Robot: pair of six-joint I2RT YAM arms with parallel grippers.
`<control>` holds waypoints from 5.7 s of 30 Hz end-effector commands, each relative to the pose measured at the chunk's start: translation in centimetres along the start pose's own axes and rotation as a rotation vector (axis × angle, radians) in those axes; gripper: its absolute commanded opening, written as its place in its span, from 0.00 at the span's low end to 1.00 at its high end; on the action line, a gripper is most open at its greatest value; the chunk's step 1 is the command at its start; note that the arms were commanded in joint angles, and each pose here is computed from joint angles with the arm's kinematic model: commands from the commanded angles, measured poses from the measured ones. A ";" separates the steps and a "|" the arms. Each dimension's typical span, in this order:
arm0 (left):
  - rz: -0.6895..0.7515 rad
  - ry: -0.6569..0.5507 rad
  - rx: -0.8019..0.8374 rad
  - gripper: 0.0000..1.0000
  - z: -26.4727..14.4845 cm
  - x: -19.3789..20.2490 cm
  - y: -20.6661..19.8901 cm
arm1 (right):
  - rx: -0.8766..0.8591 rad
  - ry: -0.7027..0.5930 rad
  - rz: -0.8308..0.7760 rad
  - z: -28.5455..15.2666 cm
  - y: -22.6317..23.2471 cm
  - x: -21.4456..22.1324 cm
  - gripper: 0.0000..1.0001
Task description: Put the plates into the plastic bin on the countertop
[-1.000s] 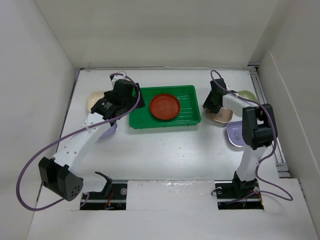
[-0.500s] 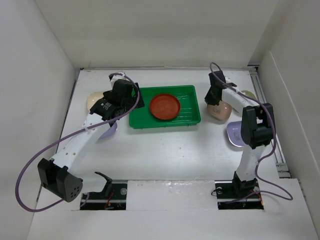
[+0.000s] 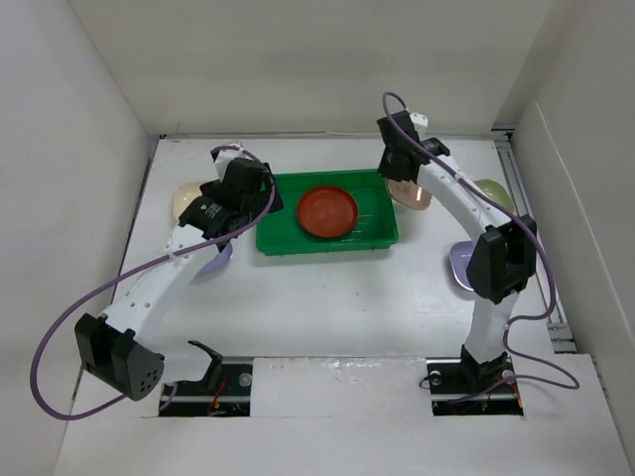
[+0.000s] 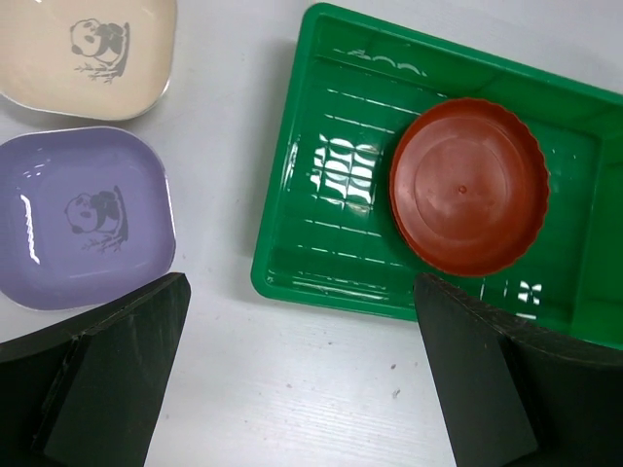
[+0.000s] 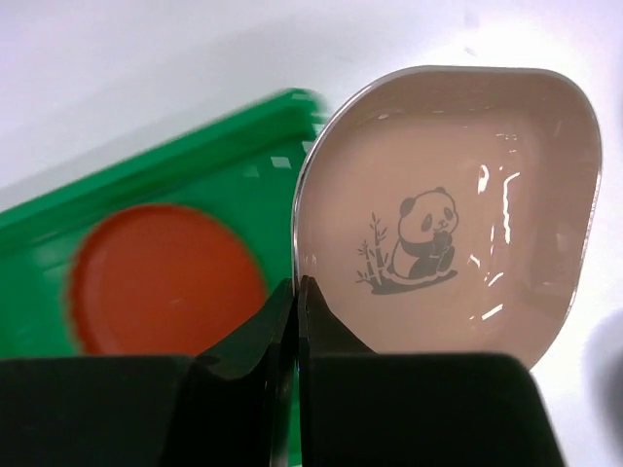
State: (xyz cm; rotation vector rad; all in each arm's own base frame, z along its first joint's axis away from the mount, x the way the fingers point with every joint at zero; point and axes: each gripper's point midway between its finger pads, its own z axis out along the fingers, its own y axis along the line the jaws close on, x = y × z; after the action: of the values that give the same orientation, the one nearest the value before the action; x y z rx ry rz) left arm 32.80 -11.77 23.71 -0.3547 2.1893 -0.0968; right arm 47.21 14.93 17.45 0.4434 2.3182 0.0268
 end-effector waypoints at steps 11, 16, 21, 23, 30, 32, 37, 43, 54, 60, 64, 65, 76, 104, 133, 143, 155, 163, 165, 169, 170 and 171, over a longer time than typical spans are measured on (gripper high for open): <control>-0.337 -0.091 -0.229 1.00 1.8 -6.0 9.1 | -0.217 -0.052 -0.269 -6.4 17.1 4.1 0.00; -0.393 -0.083 -0.299 1.00 3.1 -7.0 13.7 | -0.227 -0.010 -0.311 -4.8 19.1 7.7 0.00; -0.370 -0.091 -0.332 1.00 3.0 -7.2 14.8 | -0.217 0.000 -0.320 -2.8 19.5 9.1 0.00; -0.357 -0.094 -0.343 1.00 2.9 -7.3 15.1 | -0.218 0.016 -0.327 -2.0 19.6 9.9 0.02; -0.384 -0.110 -0.414 1.00 2.7 -7.1 16.7 | -0.283 -0.054 -0.307 -6.1 21.4 9.1 0.95; -0.421 -0.114 -0.409 1.00 2.8 -7.4 17.4 | -0.326 -0.104 -0.292 -8.9 22.2 7.8 1.00; -0.482 -0.105 -0.472 1.00 3.5 -7.2 21.2 | -0.359 -0.178 -0.250 -13.8 21.0 4.9 1.00; -0.517 -0.019 -0.502 1.00 8.1 -6.2 24.1 | -0.519 -0.156 -0.224 -18.5 18.3 5.7 1.00; -0.463 0.164 -0.469 1.00 18.5 -4.8 25.1 | -0.842 -0.034 -0.278 -26.0 15.7 13.9 1.00; -0.488 0.240 -0.502 1.00 20.8 -1.7 25.8 | -0.859 -0.012 -0.281 -26.6 14.5 15.7 1.00; -0.500 0.277 -0.547 0.86 21.7 0.1 26.5 | -0.883 -0.033 -0.262 -27.6 14.2 14.9 1.00; -0.499 0.288 -0.550 0.81 21.9 0.5 26.6 | -0.883 -0.033 -0.262 -27.6 14.2 14.9 1.00; -0.528 0.237 -0.476 0.00 24.2 -3.2 25.1 | -0.854 -0.046 -0.242 -27.7 12.3 14.9 1.00; -0.245 0.200 0.113 0.00 9.8 5.1 -8.9 | -0.492 -0.302 0.071 -27.6 -2.2 2.5 1.00; -0.395 -0.050 -0.056 1.00 2.1 -1.8 -0.4 | -0.556 -0.207 0.034 -21.8 -1.9 3.8 1.00; -0.548 -0.046 -0.372 1.00 1.8 1.8 18.7 | -0.767 -0.155 -0.042 -24.3 3.0 6.7 1.00; -0.686 0.121 -0.496 0.93 5.2 8.1 21.7 | -0.849 -0.138 -0.110 -25.8 5.0 8.0 1.00; -0.729 0.203 -0.545 0.73 8.7 11.8 22.4 | -0.877 -0.167 -0.118 -27.4 4.0 7.5 1.00; -0.734 0.227 -0.563 0.63 9.2 13.2 22.6 | -0.884 -0.176 -0.114 -27.8 3.8 7.3 1.00; -0.745 0.248 -0.594 0.51 10.1 14.2 23.0 | -0.877 -0.182 -0.110 -27.9 3.5 7.2 1.00; -0.752 0.254 -0.600 0.49 10.3 14.7 23.1 | -0.877 -0.182 -0.110 -27.9 3.5 7.2 1.00; -0.750 0.266 -0.608 0.42 10.5 15.0 23.2 | -0.872 -0.175 -0.113 -27.8 3.4 7.4 1.00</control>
State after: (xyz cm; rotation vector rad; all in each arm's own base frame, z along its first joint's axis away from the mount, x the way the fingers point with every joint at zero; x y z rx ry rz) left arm 27.15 6.58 2.05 -1.5388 2.2181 0.1308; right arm 24.19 23.45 31.11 -0.1066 1.9748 0.8437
